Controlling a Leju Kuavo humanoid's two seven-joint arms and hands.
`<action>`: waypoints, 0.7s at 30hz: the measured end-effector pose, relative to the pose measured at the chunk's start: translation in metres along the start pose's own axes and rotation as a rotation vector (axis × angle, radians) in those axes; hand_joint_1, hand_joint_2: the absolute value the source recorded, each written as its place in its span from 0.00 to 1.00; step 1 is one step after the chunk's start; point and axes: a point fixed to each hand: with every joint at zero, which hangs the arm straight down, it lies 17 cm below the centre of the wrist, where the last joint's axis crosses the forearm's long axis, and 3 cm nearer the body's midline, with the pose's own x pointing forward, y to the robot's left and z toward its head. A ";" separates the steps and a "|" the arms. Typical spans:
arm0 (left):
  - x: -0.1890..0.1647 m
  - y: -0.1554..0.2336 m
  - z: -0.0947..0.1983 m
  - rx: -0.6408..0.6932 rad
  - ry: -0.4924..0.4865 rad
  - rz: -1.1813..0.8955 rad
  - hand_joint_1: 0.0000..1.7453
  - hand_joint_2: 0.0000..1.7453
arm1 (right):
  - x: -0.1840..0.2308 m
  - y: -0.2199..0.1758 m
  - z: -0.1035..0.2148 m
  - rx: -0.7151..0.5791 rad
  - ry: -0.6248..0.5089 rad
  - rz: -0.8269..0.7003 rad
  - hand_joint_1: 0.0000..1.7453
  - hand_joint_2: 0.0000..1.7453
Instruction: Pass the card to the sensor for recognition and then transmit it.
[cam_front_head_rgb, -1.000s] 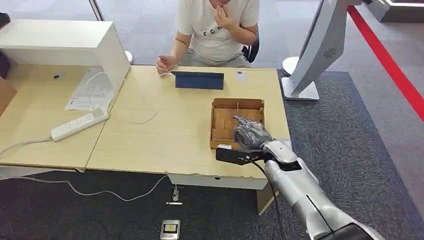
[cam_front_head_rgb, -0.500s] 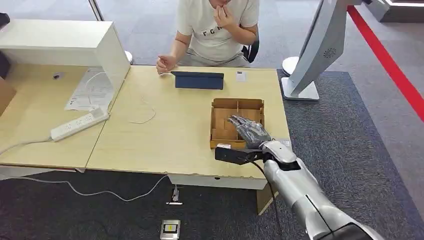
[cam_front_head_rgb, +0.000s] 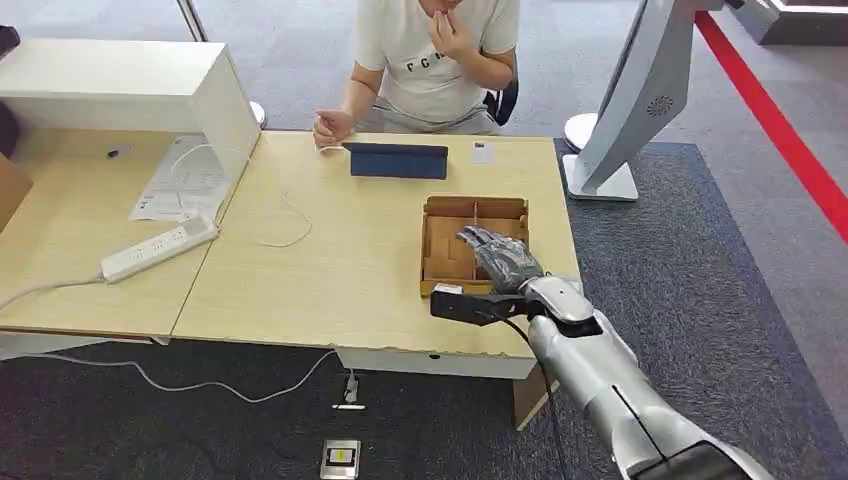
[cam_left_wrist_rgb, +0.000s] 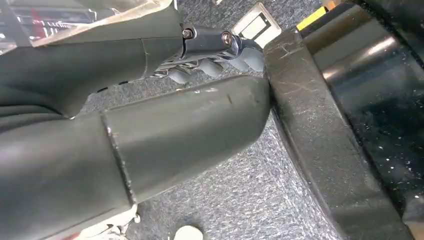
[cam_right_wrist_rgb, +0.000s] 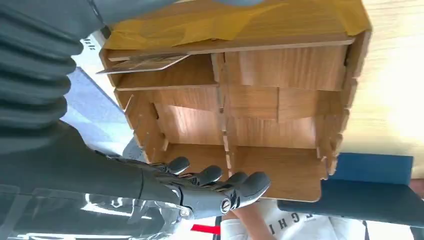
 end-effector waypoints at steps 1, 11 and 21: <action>0.000 0.000 0.000 0.000 0.000 0.000 0.00 0.00 | 0.000 0.000 0.000 0.000 0.000 0.000 0.00 1.00; -0.001 0.000 0.000 -0.006 0.001 -0.051 0.00 0.00 | -0.026 -0.001 0.006 0.028 0.038 0.027 0.00 1.00; -0.001 0.000 0.000 -0.012 -0.006 -0.091 0.00 0.00 | -0.038 -0.013 0.008 0.024 0.048 0.055 0.00 1.00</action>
